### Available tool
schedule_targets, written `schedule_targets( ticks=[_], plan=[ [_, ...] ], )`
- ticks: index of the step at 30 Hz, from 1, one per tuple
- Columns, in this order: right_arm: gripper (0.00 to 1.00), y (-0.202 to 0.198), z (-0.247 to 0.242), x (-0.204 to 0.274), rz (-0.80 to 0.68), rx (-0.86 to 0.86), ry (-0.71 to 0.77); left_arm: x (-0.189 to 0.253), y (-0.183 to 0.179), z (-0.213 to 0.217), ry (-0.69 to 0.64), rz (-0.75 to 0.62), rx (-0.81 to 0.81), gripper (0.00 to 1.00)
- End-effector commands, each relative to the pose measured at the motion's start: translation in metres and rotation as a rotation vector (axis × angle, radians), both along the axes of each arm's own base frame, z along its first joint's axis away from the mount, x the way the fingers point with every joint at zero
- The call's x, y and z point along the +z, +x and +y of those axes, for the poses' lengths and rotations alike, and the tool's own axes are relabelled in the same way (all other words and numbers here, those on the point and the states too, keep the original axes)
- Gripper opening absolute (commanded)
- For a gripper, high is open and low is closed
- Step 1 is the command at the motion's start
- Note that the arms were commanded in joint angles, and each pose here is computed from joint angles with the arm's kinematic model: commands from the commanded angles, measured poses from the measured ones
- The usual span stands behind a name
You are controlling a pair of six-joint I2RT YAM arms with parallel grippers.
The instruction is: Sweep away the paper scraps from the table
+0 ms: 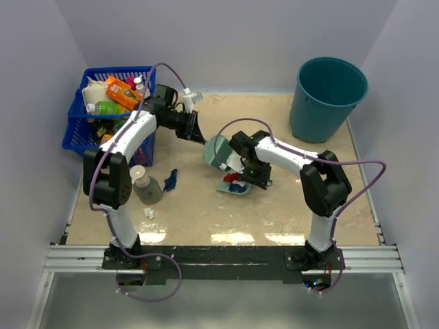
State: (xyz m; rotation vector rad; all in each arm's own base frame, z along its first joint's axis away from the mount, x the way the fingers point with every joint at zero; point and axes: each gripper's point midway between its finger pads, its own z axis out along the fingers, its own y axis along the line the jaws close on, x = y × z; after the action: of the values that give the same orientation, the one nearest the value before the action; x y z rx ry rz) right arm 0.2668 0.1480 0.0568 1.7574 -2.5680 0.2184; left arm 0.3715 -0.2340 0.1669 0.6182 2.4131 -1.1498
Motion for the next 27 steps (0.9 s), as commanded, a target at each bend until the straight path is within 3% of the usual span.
schedule_targets(
  ticks=[1,6,10,13,19,24,26,27],
  plan=[
    [0.00,-0.005,-0.001,0.011,-0.029,-0.002,0.029,0.046,0.021,0.021,0.109,-0.238,0.051,0.00],
    [0.00,-0.007,0.000,0.009,-0.015,0.001,0.033,0.050,0.035,0.053,0.307,-0.356,0.103,0.00],
    [0.00,-0.008,0.003,0.008,-0.005,0.002,0.041,0.053,0.046,0.102,0.590,-0.478,0.154,0.00],
    [0.00,-0.006,0.004,0.008,-0.001,0.001,0.041,0.044,0.038,0.130,0.746,-0.459,0.149,0.00],
    [0.00,-0.007,0.004,0.007,0.002,0.002,0.042,0.010,0.003,0.162,0.918,-0.325,0.090,0.00],
    [0.00,-0.006,0.005,0.008,-0.001,0.002,0.044,-0.026,-0.033,0.152,0.860,-0.173,-0.039,0.00],
    [0.00,-0.006,0.004,0.009,-0.001,0.007,0.038,-0.032,-0.053,0.129,0.741,-0.097,-0.116,0.00],
    [0.00,-0.006,0.003,0.009,-0.004,0.007,0.037,-0.033,-0.063,0.104,0.612,-0.063,-0.170,0.00]
  ],
)
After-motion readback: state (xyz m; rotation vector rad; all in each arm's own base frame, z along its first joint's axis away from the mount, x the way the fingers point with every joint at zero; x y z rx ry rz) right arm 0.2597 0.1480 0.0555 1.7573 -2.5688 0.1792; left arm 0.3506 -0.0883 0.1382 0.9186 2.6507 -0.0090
